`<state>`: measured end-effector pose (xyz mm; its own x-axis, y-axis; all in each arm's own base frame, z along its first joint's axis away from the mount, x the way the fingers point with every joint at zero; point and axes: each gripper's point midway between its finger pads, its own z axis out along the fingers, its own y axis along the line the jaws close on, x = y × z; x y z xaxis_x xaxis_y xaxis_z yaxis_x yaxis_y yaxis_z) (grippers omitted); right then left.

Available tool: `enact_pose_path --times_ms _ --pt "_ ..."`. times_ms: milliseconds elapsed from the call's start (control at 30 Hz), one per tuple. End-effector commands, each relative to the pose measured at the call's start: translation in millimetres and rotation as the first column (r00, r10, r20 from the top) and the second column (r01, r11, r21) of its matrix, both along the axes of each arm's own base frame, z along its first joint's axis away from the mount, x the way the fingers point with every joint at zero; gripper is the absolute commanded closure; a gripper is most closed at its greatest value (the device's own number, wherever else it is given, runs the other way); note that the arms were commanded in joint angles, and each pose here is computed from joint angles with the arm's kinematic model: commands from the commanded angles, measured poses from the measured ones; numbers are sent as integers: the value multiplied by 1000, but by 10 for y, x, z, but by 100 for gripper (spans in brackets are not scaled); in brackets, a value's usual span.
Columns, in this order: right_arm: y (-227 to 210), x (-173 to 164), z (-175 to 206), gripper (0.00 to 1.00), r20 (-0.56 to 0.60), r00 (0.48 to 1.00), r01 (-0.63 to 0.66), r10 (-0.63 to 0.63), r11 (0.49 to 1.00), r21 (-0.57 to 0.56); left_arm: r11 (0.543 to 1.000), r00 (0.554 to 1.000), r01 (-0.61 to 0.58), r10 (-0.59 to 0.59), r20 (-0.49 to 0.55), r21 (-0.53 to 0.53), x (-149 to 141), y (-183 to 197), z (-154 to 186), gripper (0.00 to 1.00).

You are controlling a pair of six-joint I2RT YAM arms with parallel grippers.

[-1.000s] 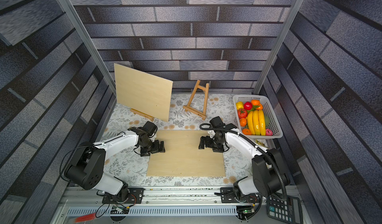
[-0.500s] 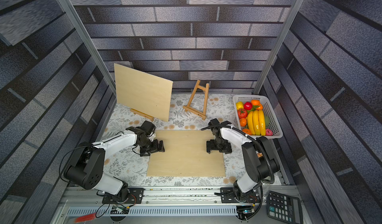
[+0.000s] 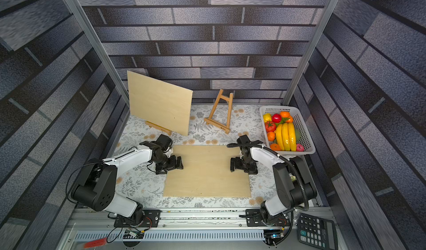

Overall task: Assemble the easel
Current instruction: Pick up the drawing board from the center of the board.

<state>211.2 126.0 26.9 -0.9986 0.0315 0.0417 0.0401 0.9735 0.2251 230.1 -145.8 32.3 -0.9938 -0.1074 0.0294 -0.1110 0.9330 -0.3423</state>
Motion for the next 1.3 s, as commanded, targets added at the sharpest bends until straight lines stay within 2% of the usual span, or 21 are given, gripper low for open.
enact_pose_path --times_ms 0,100,333,733,1033,1167,1267 --pt "675 15 423 0 48 998 -64 49 921 384 997 997 39 -43 -62 -70 -80 -144 -154 0" --pt "818 0 708 0 83 995 -88 54 867 490 994 997 50 -56 -61 -94 -60 -182 -148 0" --pt "985 26 1225 0 131 991 -93 13 773 628 987 997 35 -44 -56 -155 -12 -161 -116 0" --pt "1059 -88 1845 0 178 983 -101 -53 650 753 959 998 -19 2 -58 -283 97 24 -12 0" --pt "1086 -153 2167 0 192 978 -111 -83 570 814 879 995 -97 68 -79 -466 196 116 148 0" --pt "1103 -168 2253 0 197 977 -121 -85 540 833 811 987 -158 131 -88 -563 299 107 256 0" --pt "1128 -153 2287 0 194 977 -123 -89 510 851 784 985 -171 144 -93 -597 341 107 291 0"
